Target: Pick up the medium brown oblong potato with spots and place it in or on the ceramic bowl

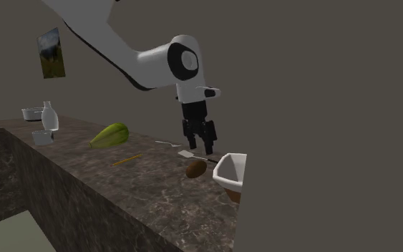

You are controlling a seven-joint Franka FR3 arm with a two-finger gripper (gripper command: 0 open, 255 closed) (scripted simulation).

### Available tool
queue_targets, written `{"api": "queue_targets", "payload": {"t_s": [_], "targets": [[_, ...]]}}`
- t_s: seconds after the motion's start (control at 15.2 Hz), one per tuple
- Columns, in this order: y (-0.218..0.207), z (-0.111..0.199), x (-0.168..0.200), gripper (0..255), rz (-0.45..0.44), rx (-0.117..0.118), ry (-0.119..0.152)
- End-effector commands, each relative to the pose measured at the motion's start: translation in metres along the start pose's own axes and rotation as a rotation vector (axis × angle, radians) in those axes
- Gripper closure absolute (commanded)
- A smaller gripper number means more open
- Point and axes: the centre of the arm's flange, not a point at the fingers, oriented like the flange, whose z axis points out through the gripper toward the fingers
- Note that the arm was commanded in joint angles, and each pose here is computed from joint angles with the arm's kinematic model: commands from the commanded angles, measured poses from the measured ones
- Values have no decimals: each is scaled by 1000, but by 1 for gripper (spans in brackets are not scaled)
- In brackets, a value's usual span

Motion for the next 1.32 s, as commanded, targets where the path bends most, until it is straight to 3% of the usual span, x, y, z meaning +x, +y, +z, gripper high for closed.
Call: {"api": "queue_targets", "payload": {"t_s": [0.0,0.73,1.25], "targets": [[-23,11,11,0,-9,-1,0],[-144,81,57,0,-61,-15,-3],[-145,122,57,0,-61,-15,-3]]}}
